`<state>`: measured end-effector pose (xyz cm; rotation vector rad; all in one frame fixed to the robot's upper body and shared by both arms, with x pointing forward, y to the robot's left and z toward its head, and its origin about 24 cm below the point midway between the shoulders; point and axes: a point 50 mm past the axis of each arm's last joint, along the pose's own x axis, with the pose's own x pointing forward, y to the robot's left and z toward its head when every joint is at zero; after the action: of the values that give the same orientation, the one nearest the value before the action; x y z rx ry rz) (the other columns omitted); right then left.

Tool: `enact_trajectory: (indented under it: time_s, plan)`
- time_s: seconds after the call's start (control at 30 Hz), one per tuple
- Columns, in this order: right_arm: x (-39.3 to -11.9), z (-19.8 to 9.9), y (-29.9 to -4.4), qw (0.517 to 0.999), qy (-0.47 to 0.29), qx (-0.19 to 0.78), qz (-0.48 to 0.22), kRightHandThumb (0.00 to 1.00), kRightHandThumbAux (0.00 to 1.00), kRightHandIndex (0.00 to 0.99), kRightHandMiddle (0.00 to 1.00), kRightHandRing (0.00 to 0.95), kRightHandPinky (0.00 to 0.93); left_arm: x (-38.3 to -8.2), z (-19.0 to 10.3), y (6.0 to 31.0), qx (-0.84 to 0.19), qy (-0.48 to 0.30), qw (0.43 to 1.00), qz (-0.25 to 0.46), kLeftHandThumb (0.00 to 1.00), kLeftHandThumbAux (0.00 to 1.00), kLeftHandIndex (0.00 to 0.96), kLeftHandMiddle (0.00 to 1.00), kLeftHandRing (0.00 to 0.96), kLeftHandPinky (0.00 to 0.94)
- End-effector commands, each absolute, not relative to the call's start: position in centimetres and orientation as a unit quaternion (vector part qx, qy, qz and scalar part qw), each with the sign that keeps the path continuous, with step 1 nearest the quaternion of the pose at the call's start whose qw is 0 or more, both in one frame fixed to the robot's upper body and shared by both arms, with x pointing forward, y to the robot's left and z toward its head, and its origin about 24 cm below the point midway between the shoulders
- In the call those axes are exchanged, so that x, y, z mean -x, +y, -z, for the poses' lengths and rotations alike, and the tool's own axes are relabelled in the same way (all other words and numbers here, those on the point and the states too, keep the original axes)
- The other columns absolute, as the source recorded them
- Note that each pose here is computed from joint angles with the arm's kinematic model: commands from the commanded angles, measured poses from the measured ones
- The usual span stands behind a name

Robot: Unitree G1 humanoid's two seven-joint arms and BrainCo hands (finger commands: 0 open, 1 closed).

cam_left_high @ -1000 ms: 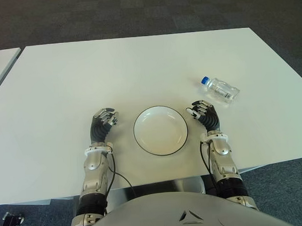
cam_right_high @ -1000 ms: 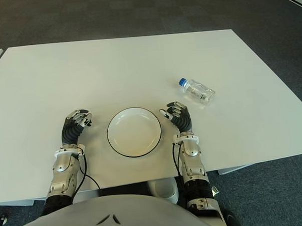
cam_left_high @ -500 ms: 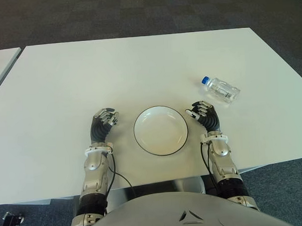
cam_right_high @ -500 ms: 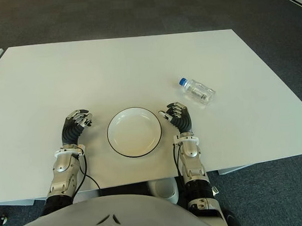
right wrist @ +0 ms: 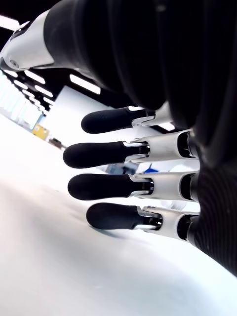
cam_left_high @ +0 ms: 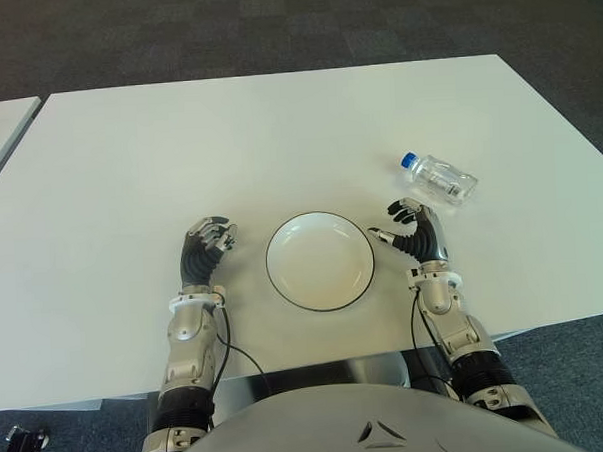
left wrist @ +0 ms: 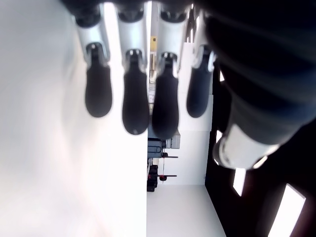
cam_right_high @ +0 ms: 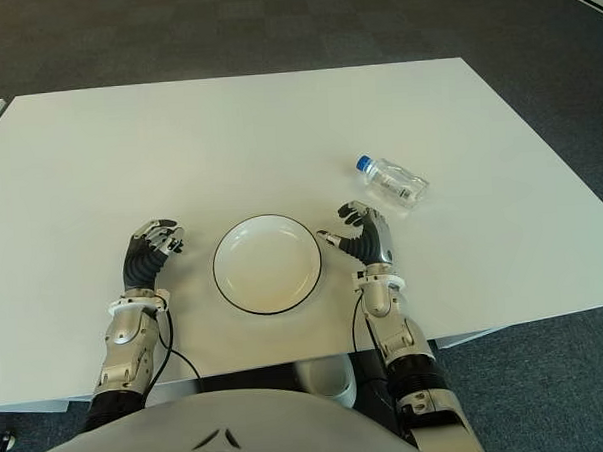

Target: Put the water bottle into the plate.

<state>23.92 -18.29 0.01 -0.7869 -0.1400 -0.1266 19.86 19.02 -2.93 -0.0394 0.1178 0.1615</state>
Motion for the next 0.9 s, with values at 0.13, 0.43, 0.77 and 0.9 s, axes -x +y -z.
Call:
enact_trajectory:
  time_s: [0.13, 0.43, 0.77, 0.9]
  plan:
    - [-26.4, -1.7, -19.3, 0.865, -0.118, 0.48, 0.087, 0.378, 0.627, 0.171, 0.175, 0.153, 0.145, -19.1, 4.2, 18.7, 0.019, 0.1, 0.991, -0.084, 0.707, 0.711, 0.434, 0.611, 0.596, 0.58]
    - [-28.6, -3.8, -19.6, 0.818, -0.188, 0.523, 0.15, 0.573, 0.529, 0.102, 0.077, 0.029, 0.017, -19.1, 4.1, 18.7, 0.018, 0.097, 0.992, -0.084, 0.706, 0.711, 0.434, 0.613, 0.597, 0.585]
    - [-30.3, -5.2, -20.6, 0.8, -0.201, 0.529, 0.198, 0.666, 0.455, 0.05, 0.004, 0.0, 0.0, -19.1, 4.0, 18.6, 0.028, 0.092, 0.992, -0.083, 0.706, 0.71, 0.434, 0.621, 0.605, 0.595]
    - [-30.9, -5.4, -21.1, 0.798, -0.19, 0.529, 0.216, 0.679, 0.418, 0.024, 0.0, 0.0, 0.0, -19.0, 4.0, 18.6, 0.026, 0.09, 0.992, -0.086, 0.706, 0.71, 0.434, 0.623, 0.608, 0.596]
